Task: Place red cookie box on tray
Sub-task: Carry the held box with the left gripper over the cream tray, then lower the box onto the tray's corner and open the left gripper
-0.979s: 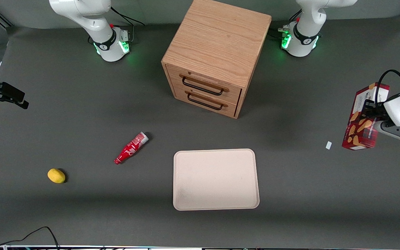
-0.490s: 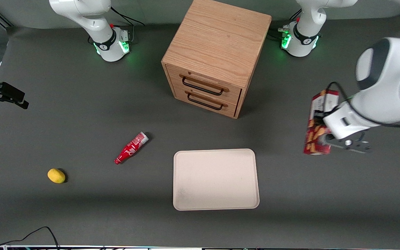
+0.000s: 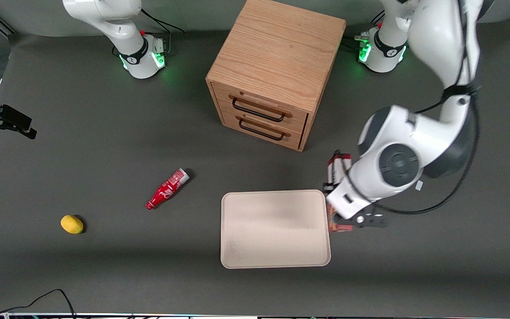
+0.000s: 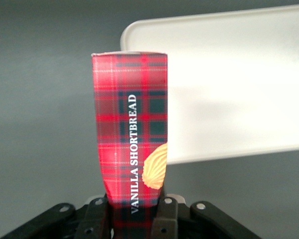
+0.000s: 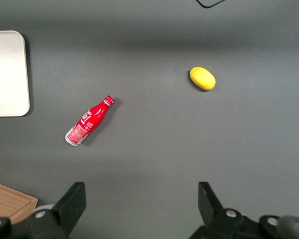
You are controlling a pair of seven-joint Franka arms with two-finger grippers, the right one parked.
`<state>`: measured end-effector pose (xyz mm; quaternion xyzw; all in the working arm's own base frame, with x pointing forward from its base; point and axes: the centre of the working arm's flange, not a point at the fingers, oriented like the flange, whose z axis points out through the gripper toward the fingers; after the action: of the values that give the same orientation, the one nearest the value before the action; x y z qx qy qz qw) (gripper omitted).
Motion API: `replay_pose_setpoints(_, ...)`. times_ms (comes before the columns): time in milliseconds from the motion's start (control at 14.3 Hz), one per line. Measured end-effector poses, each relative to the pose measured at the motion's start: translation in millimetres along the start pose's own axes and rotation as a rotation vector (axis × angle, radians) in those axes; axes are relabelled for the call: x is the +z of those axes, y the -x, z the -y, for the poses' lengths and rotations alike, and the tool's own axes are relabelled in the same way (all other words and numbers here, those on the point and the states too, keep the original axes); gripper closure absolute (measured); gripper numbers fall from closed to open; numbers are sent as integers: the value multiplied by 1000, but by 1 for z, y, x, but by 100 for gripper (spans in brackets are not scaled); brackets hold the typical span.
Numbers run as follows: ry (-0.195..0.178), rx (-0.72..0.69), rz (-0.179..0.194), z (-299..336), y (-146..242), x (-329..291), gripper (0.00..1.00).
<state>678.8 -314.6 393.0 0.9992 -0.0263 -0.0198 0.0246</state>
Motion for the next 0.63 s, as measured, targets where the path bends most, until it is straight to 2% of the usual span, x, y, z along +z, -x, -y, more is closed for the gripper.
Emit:
replay_pose_setpoints(280, 41, -38, -77, -11, -25, 52, 69)
replay_pose_setpoints(490, 28, -45, -98, -5, -37, 83, 69)
replay_pose_setpoints(629, 12, -40, -95, -5, -39, 105, 69)
